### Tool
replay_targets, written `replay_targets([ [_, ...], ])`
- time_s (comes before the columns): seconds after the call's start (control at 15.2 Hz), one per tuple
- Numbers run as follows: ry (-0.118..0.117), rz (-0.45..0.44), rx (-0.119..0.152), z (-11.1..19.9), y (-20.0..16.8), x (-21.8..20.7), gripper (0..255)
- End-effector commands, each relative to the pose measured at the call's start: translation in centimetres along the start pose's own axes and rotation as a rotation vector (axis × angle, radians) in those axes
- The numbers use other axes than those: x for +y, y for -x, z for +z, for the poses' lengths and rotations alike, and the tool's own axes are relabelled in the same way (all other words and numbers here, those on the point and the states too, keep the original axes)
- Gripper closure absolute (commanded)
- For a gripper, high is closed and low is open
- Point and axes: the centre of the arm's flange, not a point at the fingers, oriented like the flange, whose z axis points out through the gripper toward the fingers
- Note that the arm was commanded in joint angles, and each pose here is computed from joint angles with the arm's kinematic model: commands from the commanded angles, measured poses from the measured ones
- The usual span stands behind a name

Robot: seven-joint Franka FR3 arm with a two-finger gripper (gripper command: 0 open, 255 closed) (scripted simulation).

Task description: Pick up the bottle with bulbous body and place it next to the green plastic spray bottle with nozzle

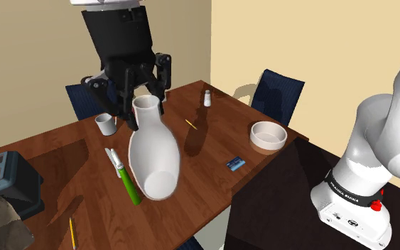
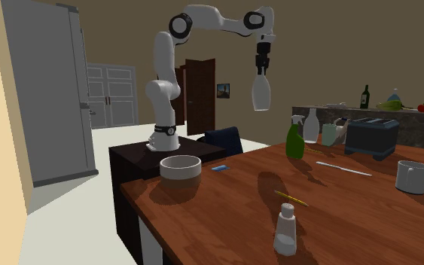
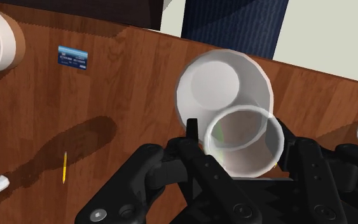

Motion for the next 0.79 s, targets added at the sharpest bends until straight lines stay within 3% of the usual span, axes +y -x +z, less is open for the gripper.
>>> replay_targets([
  [0.0,-0.001,0.000,0.001,1.0,0.1,0.0,255],
  [0.73,-0.001,0.000,0.001,6.8,-0.1,0.0,255],
])
